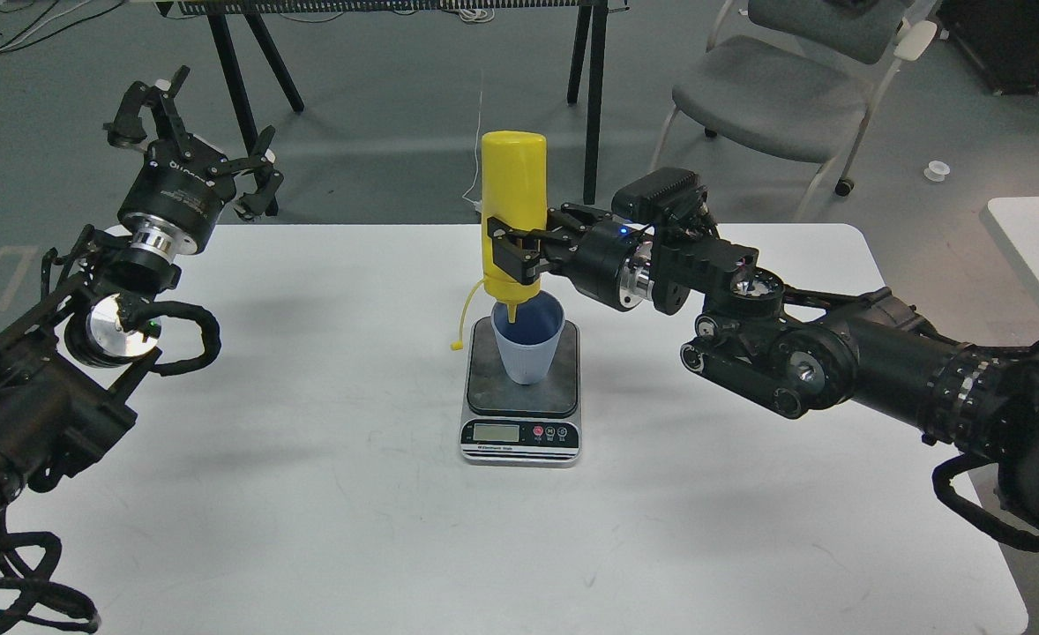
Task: Pour seasoning into cup on scale with both arms
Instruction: 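Hold the inverted bottle over the cup with the right gripper, then raise the bottle away from the cup and turn it upright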
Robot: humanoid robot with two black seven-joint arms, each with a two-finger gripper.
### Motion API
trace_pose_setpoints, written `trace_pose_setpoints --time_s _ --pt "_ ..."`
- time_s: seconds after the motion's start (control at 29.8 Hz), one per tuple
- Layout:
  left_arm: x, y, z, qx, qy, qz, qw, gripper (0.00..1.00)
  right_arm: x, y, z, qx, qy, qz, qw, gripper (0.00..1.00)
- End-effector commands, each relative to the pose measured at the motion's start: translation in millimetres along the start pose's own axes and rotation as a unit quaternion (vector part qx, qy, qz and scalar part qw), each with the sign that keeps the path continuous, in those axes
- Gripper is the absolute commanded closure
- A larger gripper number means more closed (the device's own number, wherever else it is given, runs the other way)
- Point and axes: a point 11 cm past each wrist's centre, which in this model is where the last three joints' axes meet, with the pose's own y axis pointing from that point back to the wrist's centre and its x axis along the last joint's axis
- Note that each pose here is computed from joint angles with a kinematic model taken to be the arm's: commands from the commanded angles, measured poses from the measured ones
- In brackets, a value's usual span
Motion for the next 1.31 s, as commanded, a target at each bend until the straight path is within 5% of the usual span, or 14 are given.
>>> trace_pose_setpoints --time_s 0.0,0.3,0.7,1.01,1.27 --pt "0.6 -0.2 2.6 -0.002 -0.002 0.000 1.000 0.00 -2.0 -1.0 -2.2 0.003 0.001 -0.002 1.000 0.65" --pt "0.6 -0.1 2.3 -0.001 -0.002 0.000 1.000 0.00 22.2 8.4 17.0 -0.025 -0.031 0.023 0.999 0.64" --pt "-1.7 -1.8 1.4 0.000 -0.001 -0.002 1.000 0.00 81.7 85.9 100.5 -0.080 -0.371 0.079 0.922 0.64" --pt "-2.9 -2.0 -1.9 0.001 0.003 -0.003 1.000 0.00 74.1 171.0 135.3 -0.017 -0.639 0.154 0.754 0.64" --pt "-2.2 -2.0 0.8 -0.006 0.007 -0.001 1.000 0.00 9.8 214.9 147.4 0.071 -0.792 0.252 0.551 0.64"
